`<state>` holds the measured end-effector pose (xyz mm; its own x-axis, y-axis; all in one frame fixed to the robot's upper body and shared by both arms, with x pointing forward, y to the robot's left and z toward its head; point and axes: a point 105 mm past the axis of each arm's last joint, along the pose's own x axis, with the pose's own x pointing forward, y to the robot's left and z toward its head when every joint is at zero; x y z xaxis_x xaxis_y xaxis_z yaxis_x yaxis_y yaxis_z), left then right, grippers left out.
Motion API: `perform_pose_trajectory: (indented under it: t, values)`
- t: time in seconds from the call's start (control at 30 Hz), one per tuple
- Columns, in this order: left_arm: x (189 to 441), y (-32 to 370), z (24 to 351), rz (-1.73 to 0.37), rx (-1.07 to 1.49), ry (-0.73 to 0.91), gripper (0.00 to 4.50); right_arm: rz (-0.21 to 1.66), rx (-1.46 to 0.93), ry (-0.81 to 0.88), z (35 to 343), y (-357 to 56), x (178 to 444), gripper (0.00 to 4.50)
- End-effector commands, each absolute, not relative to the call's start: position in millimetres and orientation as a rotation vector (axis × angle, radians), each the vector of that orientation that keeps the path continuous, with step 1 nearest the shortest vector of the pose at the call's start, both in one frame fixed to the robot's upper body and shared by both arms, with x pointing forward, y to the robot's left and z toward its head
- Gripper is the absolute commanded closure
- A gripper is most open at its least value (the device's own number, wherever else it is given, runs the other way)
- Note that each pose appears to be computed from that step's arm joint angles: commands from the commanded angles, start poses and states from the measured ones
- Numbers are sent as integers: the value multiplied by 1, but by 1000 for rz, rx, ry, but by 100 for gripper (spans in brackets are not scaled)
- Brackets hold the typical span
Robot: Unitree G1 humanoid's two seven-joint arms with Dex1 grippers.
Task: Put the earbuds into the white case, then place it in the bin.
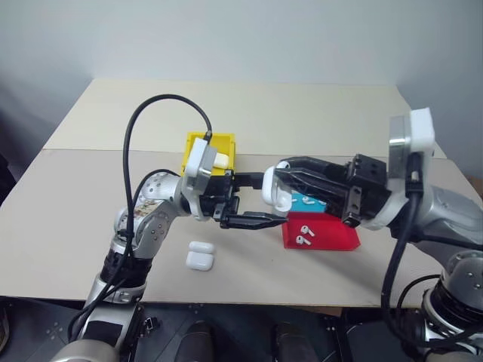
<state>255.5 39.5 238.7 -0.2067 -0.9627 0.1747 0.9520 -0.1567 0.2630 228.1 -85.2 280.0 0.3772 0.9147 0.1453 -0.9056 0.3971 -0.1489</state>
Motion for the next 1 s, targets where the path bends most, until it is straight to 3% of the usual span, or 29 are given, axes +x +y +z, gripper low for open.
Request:
perform_pose_trajectory:
  t: [0.03,0.23,0.47,0.63,0.9,1.0]
  values:
    - [249,38,251,-1769,60,-420,172,1145,-72,-252,282,-86,227,386]
    - [251,39,250,-1765,62,-418,172,1125,-143,-231,270,-87,229,386]
    - [253,40,251,-1753,59,-421,172,1132,-155,-253,270,-89,227,152]
    - [254,40,250,-1749,60,-422,172,1125,-149,-267,272,-90,229,14]
    - [257,43,250,-1749,75,-414,172,1137,-79,-337,296,-101,224,6]
    - [259,48,250,-1763,86,-408,172,1142,-163,-297,308,-114,233,6]
